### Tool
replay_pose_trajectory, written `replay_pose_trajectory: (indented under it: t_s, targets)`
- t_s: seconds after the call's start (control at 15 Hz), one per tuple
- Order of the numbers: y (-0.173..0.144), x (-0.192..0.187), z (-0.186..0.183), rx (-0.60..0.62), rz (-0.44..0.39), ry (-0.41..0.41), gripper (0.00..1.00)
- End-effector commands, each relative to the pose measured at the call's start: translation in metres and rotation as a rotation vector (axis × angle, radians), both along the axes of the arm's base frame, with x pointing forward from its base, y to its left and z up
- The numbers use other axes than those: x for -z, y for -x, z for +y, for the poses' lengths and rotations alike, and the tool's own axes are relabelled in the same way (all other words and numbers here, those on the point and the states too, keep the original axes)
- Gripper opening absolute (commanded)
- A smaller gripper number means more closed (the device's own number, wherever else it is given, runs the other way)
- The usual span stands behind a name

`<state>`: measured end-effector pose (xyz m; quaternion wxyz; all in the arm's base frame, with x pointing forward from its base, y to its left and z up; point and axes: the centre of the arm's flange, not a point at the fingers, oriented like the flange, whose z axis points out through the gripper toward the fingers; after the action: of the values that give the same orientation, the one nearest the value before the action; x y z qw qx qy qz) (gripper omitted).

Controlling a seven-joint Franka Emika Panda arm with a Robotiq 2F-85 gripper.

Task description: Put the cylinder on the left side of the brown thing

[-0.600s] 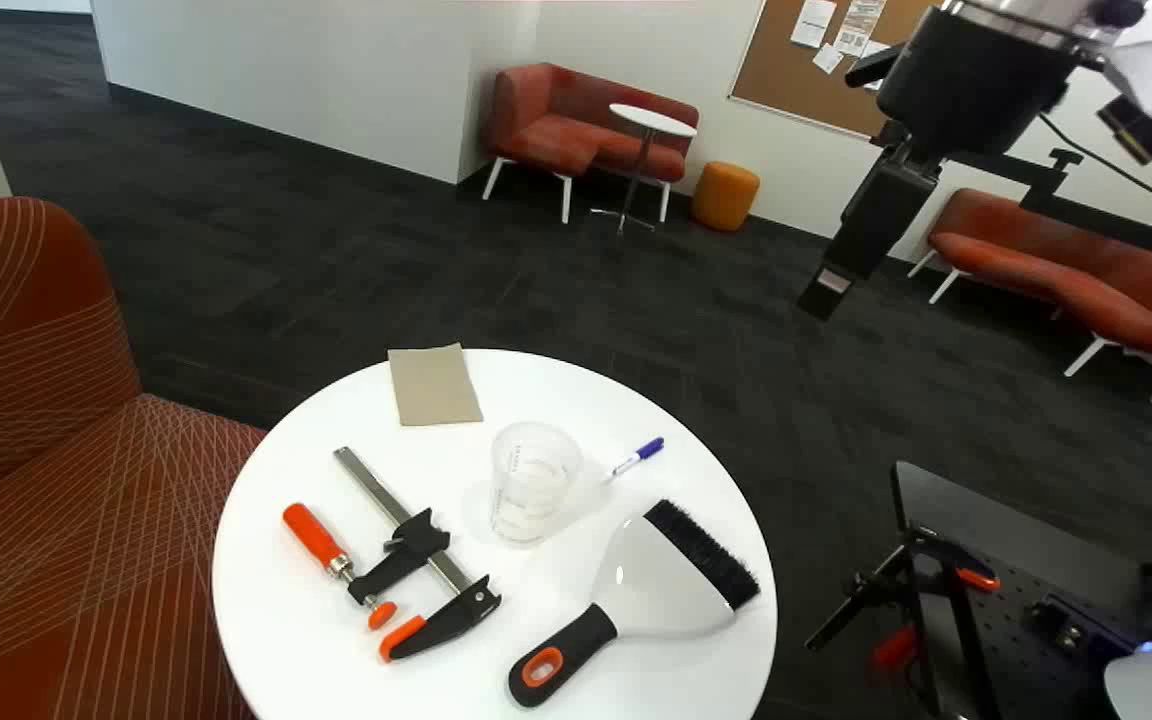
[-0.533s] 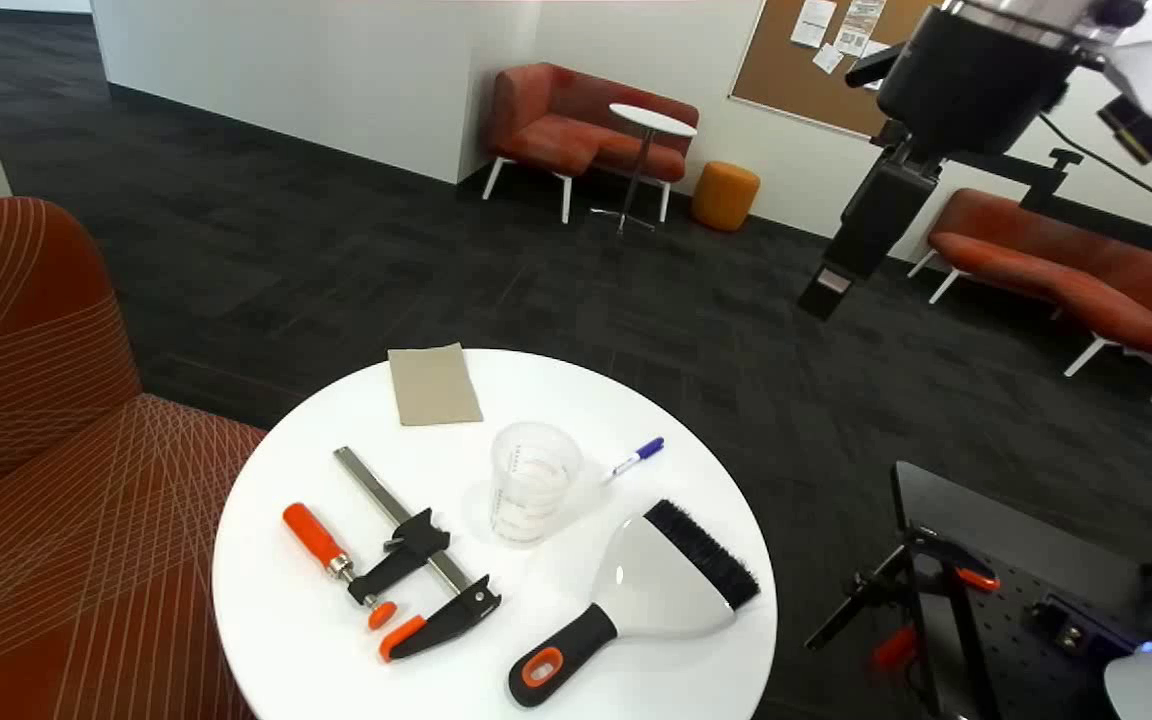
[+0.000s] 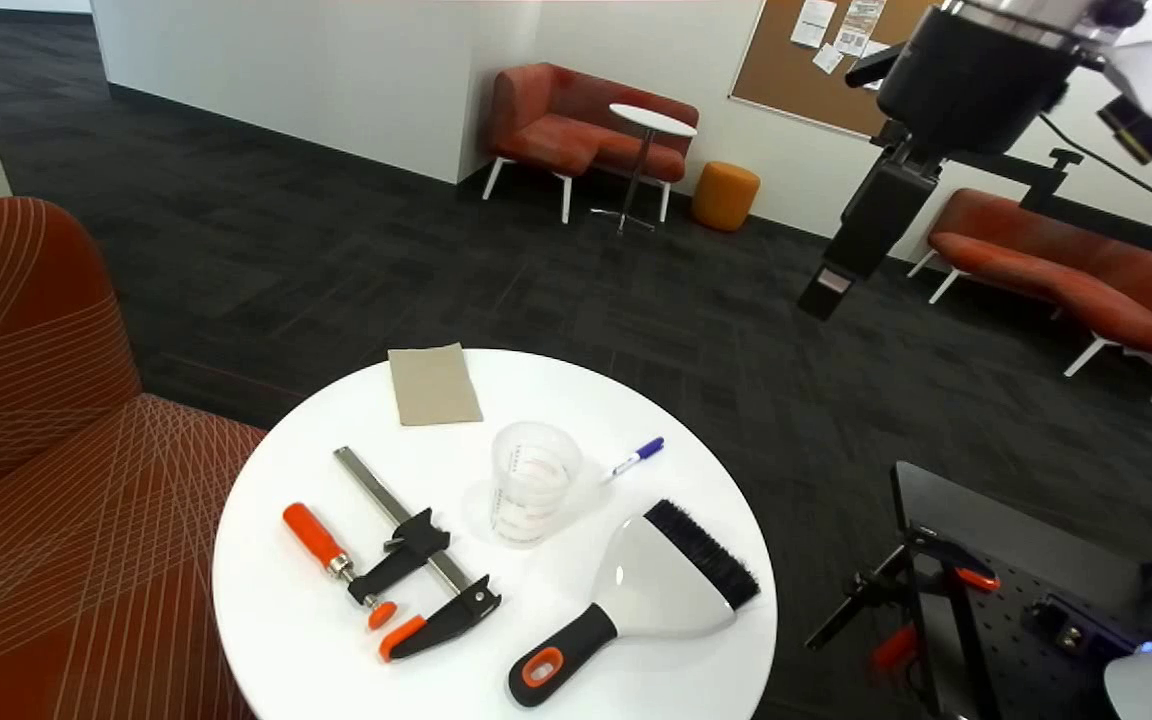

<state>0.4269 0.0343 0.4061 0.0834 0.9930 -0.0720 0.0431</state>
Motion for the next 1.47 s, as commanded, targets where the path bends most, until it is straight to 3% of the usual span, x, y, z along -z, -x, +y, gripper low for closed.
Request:
replay_pose_trajectory:
  t_s: [0.0,0.47,0.73,1.07,1.4]
  targets:
    - [-0.005,0.003,-0.003,-0.006,-0.012,-0.007,1.0]
    - [-0.057,0.051,-0.037,-0.029,-0.049,-0.05,1.0]
    - [-0.088,0.095,-0.051,-0.06,-0.015,-0.053,1.0]
    - [-0.119,0.15,-0.051,-0.113,0.047,-0.082,1.0]
    - [-0.15,0.186,-0.041,-0.129,0.05,-0.098,1.0]
